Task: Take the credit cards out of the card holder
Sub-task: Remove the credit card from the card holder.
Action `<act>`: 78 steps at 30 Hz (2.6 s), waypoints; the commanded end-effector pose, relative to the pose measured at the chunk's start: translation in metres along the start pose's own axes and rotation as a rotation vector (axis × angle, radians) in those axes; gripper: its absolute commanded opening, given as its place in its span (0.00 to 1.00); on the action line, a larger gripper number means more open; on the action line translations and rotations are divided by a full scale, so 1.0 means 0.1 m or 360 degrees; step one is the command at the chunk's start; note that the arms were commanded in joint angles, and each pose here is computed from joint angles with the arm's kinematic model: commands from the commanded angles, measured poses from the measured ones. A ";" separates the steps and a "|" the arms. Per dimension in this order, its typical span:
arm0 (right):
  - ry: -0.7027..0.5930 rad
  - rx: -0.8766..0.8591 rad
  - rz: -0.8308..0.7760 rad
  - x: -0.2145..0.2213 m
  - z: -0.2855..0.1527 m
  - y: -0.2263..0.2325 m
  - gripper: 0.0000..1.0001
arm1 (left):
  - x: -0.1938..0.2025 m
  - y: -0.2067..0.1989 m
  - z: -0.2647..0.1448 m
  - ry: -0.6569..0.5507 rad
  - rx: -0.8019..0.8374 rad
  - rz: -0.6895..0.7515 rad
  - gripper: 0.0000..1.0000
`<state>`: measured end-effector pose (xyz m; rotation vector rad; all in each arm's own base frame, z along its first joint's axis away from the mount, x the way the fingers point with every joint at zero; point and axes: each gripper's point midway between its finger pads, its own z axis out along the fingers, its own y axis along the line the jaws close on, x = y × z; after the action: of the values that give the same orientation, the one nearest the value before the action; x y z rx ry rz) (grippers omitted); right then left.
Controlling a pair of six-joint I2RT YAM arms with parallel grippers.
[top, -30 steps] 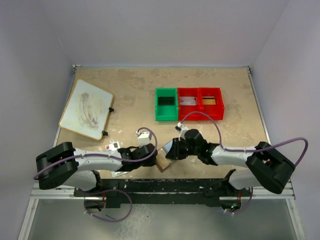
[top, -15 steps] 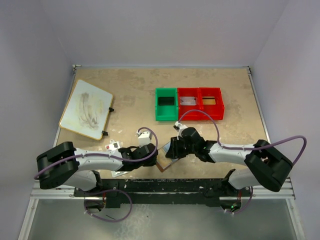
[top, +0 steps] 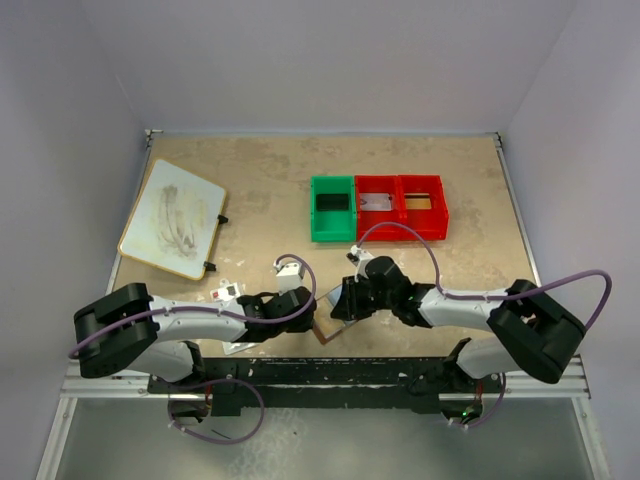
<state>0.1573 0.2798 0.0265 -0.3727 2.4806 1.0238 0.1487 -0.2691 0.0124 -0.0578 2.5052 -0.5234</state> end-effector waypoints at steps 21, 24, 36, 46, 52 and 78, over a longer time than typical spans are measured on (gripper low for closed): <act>-0.0011 -0.0115 0.0004 -0.01 0.04 0.12 0.03 | 0.19 0.54 0.00 0.0090 -0.0289 0.0167 0.00; -0.0059 -0.0147 0.0022 -0.06 0.00 0.18 0.00 | 0.16 0.54 -0.02 0.0072 -0.0291 0.0166 0.00; -0.0173 -0.0001 0.0135 -0.07 -0.12 -0.01 0.00 | 0.10 0.48 -0.06 0.0036 -0.0244 0.0150 0.01; -0.0111 -0.0057 0.0117 0.00 -0.07 0.02 0.17 | 0.02 0.40 -0.11 0.0017 -0.0219 0.0134 0.08; -0.0107 -0.0032 0.0118 0.00 -0.01 -0.02 0.21 | -0.21 0.15 -0.26 -0.0061 -0.0129 0.0126 0.18; -0.0013 -0.0097 0.0159 0.11 0.11 0.03 0.27 | 0.11 0.24 -0.02 0.0076 -0.0157 0.0148 0.12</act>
<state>0.1556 0.2846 0.0238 -0.2448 2.4467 1.1331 0.1476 -0.2571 0.0176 0.0251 2.5279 -0.4148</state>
